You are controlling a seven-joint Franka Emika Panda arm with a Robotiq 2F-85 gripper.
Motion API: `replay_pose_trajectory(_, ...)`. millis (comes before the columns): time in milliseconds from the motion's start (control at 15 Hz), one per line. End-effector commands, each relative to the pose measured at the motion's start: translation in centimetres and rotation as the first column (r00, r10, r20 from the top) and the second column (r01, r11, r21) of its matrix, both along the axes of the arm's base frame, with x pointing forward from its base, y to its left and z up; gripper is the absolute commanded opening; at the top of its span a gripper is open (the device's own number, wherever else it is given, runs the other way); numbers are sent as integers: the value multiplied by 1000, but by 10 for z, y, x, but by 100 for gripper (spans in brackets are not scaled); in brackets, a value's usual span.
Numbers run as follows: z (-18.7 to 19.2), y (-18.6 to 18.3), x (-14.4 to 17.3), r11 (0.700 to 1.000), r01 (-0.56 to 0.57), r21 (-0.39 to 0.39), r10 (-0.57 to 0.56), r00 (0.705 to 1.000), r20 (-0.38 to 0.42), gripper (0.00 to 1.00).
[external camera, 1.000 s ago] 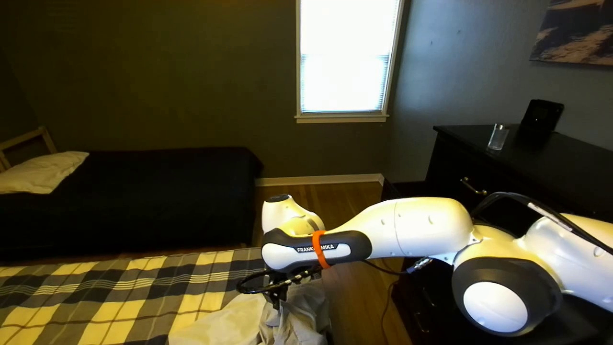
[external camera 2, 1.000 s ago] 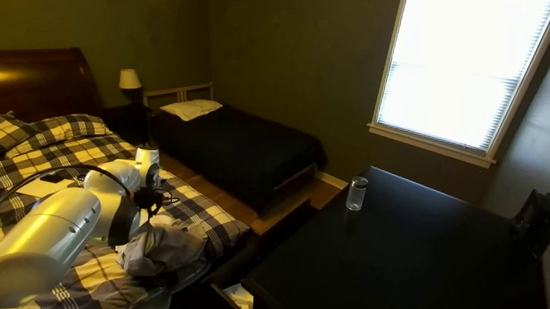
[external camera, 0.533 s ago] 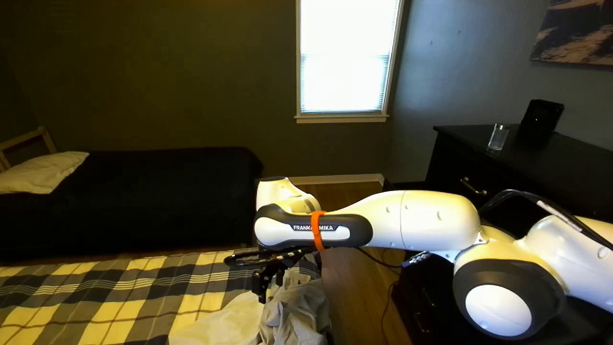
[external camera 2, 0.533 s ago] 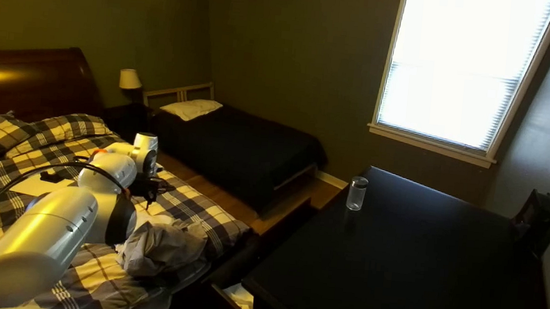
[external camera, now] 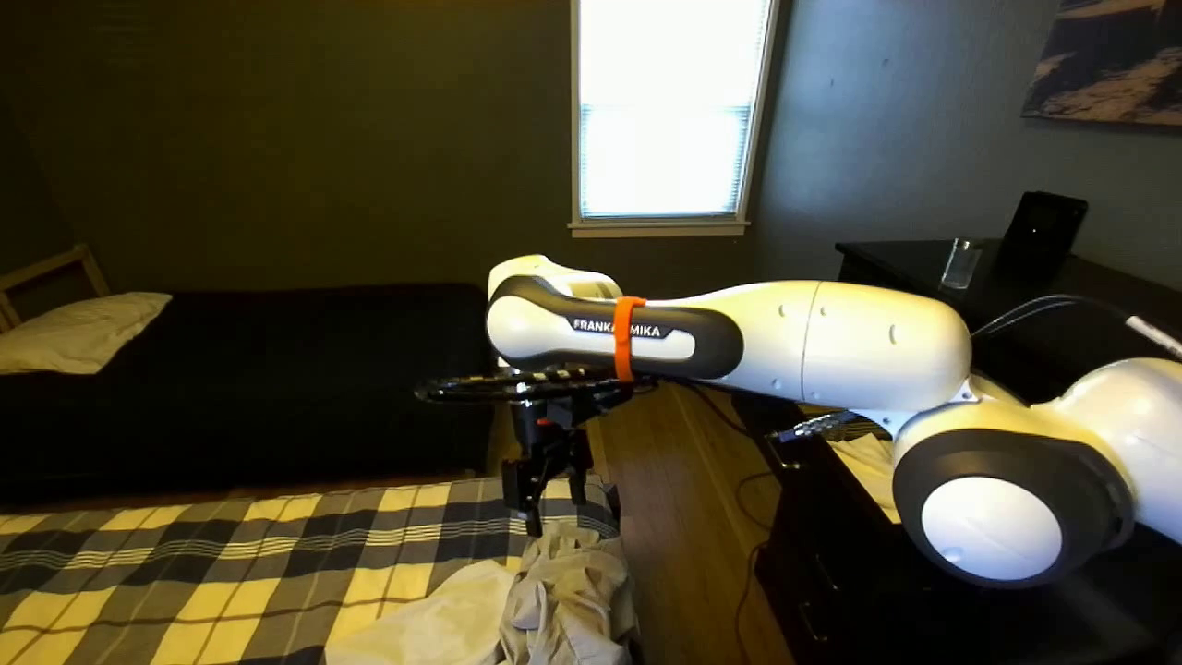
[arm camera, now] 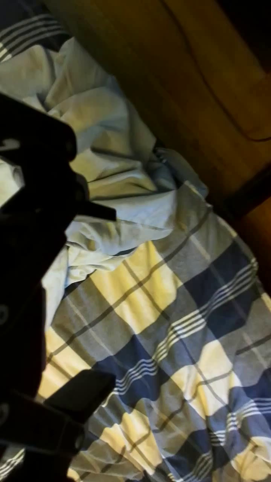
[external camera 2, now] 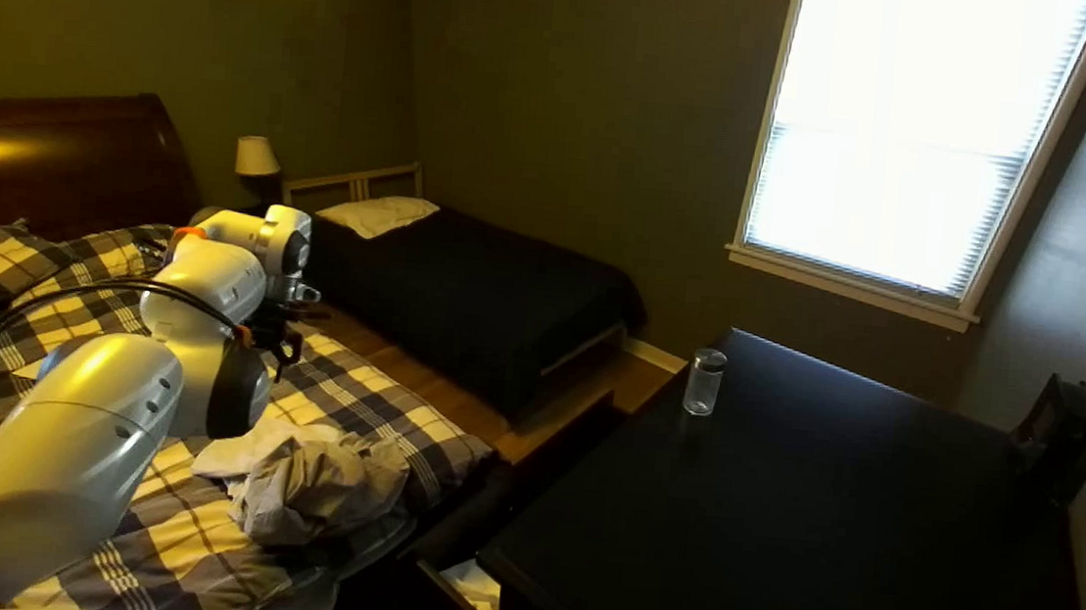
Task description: Remove the shirt from the drawer
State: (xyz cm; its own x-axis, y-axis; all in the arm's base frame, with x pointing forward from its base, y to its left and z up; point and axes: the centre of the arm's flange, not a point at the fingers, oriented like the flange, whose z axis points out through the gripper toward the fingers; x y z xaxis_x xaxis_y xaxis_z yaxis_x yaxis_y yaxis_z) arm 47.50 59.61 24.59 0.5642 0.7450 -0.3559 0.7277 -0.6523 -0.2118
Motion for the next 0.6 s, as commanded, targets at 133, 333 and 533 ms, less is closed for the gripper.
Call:
replay_pose_trajectory(133, 31, -10, -2, 999, -11, -49, 10, 1000, -13, 100)
replay_pose_trajectory(333, 22, -9, -3, 999, -11, -54, 10, 1000, -17, 100)
replay_pose_trajectory(533, 18, -9, -3, 998, -10, -56, 9, 1000, -19, 100)
